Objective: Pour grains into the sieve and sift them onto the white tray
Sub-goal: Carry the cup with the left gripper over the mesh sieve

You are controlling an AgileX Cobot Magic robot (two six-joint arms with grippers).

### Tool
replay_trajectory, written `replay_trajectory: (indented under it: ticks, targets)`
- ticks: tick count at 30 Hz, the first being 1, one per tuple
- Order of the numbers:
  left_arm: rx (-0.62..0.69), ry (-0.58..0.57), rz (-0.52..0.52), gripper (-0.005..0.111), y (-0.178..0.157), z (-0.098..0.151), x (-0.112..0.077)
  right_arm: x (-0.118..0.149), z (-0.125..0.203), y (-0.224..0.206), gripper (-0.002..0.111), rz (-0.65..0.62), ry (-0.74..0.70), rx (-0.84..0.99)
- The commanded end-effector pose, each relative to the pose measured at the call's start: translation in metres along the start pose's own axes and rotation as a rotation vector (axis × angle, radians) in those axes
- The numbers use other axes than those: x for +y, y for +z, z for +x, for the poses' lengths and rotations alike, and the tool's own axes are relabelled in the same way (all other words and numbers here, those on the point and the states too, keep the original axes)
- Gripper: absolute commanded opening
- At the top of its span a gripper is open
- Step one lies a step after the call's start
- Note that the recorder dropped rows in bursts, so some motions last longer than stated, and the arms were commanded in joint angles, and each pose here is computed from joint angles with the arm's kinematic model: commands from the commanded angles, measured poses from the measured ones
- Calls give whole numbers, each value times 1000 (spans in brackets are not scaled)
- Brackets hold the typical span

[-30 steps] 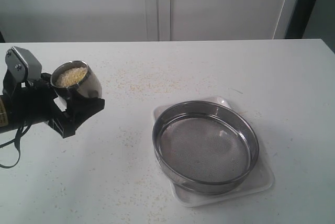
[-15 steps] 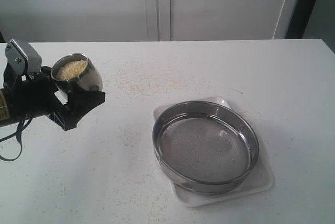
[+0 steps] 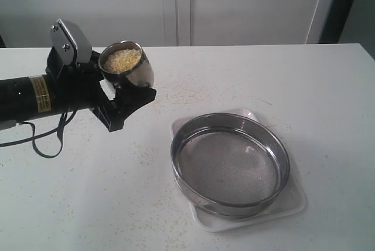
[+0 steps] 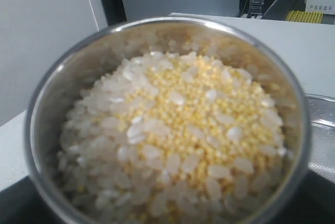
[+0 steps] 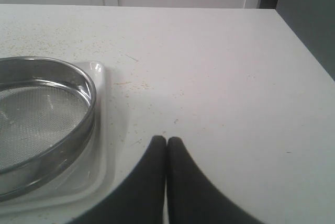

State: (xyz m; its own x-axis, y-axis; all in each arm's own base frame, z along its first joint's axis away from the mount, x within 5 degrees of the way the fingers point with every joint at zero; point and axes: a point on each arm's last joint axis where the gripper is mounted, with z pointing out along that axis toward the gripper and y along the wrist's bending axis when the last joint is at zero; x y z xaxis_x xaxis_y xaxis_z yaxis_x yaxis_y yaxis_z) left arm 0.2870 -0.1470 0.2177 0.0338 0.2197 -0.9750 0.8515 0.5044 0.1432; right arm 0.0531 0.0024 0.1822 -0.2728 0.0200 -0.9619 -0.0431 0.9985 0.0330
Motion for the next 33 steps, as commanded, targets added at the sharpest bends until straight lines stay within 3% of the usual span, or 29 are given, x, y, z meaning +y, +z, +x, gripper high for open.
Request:
replay_trajectory:
  ticks: [1,14,33]
  targets:
    - [-39,15,4,0,10,-17,-1,0,0,0,0,2,0,-13]
    - [96,92,-41,0,41,-36,-9,0,0,0,0,2,0,-13]
    - [155,119,18,0,91,-30,-25,0,0,0,0,2,0,-13]
